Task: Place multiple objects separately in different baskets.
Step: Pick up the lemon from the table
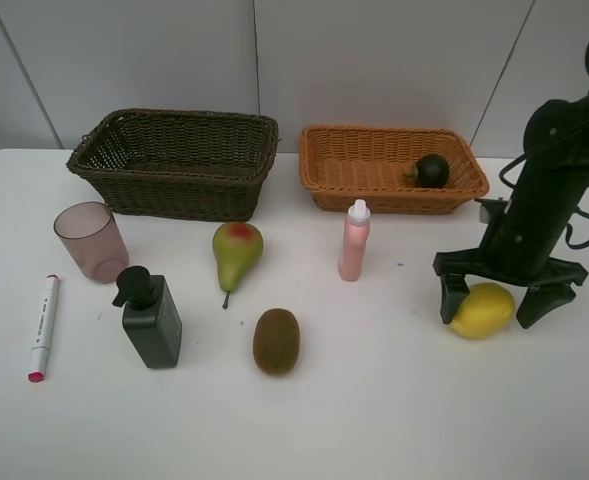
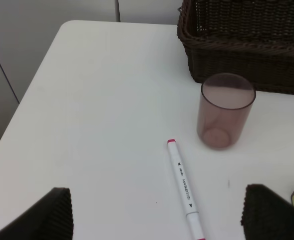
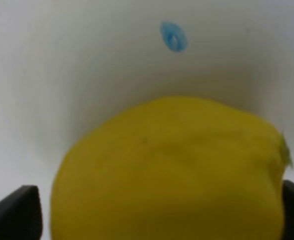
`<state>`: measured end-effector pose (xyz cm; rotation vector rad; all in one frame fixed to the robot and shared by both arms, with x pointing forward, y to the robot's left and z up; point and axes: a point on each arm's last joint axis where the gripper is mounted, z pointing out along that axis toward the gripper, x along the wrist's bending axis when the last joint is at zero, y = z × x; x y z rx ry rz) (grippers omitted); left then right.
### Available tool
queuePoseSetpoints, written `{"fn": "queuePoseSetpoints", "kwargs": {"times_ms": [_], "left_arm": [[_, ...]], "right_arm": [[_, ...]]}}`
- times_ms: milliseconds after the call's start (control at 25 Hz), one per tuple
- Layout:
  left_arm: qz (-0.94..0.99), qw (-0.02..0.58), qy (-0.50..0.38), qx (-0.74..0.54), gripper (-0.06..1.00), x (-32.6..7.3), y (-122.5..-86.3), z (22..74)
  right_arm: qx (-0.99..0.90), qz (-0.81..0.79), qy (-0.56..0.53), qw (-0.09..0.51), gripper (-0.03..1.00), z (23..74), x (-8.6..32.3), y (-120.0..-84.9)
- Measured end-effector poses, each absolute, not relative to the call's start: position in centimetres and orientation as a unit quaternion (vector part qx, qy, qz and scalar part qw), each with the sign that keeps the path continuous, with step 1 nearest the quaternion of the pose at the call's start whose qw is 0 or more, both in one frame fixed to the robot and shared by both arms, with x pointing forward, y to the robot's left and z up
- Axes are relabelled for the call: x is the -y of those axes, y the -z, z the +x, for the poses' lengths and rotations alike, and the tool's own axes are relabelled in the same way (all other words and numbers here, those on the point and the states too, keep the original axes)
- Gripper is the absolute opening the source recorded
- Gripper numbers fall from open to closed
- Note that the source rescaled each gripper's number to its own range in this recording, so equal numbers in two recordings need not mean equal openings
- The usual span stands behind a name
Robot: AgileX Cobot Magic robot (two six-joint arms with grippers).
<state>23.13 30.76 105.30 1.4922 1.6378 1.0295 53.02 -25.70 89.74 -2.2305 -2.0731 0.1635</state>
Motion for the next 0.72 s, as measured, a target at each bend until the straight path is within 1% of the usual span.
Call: {"fn": "queuePoseSetpoints", "kwargs": {"times_ms": [160, 240, 320, 440, 480, 720], "left_arm": [[0.574, 0.342, -0.396, -0.630, 0.89, -30.76, -105.30, 23.13], [0.574, 0.342, -0.396, -0.630, 0.89, -30.76, -105.30, 23.13], [0.574, 0.342, -0.396, -0.630, 0.89, -30.76, -105.30, 23.13], [0.574, 0.342, -0.396, -0.630, 0.89, -30.76, -105.30, 23.13], [0.574, 0.342, -0.396, -0.630, 0.89, -30.76, -105.30, 23.13], [0.574, 0.342, -0.396, -0.630, 0.89, -30.76, -105.30, 23.13]], "right_arm": [[0.682, -0.729, -0.044, 0.039, 0.99, 53.18, 25.68, -89.65], [0.682, -0.729, -0.041, 0.037, 0.95, 53.23, 25.67, -89.64], [0.683, -0.728, -0.040, 0.036, 0.86, 53.27, 25.67, -89.64], [0.684, -0.728, -0.039, 0.036, 0.65, 53.28, 25.67, -89.64], [0.684, -0.728, -0.039, 0.036, 0.63, 53.28, 25.66, -89.64], [0.684, -0.728, -0.039, 0.036, 0.63, 53.28, 25.66, -89.64]]}}
